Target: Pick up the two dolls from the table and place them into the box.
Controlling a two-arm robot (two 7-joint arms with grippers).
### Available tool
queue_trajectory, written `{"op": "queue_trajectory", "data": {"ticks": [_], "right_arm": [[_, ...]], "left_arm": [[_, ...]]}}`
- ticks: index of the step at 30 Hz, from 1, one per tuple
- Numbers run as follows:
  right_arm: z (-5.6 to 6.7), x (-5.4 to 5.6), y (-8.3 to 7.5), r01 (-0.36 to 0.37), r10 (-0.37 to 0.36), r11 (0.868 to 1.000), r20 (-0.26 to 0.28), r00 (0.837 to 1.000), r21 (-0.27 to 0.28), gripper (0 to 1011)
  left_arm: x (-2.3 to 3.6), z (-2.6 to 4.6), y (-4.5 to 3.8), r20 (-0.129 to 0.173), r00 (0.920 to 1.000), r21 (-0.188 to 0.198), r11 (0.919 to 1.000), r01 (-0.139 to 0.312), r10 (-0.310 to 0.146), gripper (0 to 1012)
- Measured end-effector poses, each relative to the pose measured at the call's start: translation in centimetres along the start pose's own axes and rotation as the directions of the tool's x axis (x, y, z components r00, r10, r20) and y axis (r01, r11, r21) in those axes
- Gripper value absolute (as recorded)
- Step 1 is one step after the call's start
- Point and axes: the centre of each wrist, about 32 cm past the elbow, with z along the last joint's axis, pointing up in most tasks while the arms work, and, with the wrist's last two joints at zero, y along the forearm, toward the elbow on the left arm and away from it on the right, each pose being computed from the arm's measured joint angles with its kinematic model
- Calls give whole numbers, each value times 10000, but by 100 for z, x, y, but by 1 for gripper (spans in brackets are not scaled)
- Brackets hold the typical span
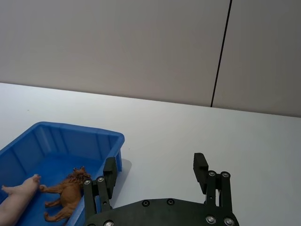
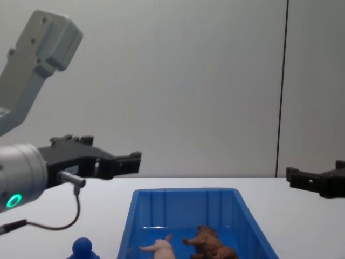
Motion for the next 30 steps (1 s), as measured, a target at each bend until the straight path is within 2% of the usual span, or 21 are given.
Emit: {"op": "queue_trajectory", "data": {"ticks": [5,6,11,20,30], "right_arm": [[0,1,-4,33,-33,10000,-1,10000,7,1001],[0,2,-5,40,-40,10000,-3,10000,11,1001],[0,4,-7,60,-60,10000,-3,10000,15,1001],[1,5,-10,76,-76,10000,3,10000,27,1001],[-2,5,-12,86,-86,10000,5,10000,20,1001]], "left_arm": [[66,-26,44,-197,9998,606,9981,-59,71,1001],[66,-26,44,-197,9998,606,9981,-59,71,1001],[117,-65,73,-380,9992,1178,9930,-54,100,1001],[187,-181,76,-611,9981,2082,9781,69,59,1001],[238,-306,45,-748,9972,2770,9606,200,8,1001]]}}
